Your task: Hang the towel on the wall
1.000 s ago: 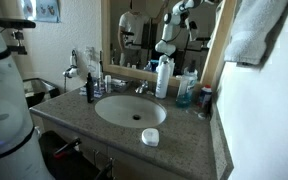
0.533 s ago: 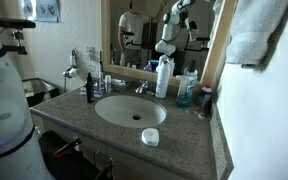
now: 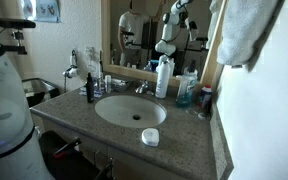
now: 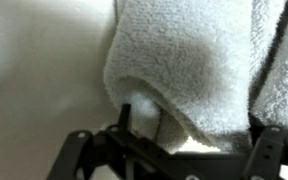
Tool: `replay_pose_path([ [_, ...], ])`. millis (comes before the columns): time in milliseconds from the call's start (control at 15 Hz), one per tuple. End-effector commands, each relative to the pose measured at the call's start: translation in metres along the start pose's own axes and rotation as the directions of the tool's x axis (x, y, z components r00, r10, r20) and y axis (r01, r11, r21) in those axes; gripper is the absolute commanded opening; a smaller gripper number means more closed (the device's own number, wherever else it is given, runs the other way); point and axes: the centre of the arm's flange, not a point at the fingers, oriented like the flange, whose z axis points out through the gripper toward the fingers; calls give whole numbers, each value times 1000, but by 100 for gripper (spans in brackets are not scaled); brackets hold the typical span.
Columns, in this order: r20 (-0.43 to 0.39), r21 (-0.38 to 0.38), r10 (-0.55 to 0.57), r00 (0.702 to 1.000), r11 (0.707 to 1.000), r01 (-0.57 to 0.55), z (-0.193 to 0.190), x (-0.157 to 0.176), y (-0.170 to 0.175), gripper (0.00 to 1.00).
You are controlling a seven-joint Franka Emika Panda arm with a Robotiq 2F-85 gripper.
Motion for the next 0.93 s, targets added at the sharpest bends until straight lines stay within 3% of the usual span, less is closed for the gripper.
replay_pose_path([
  [0,-5,-8,-35,999,999,35,-17,8,-5,100],
  [867,-43,3,-63,997,998,64,-40,14,-17,100],
])
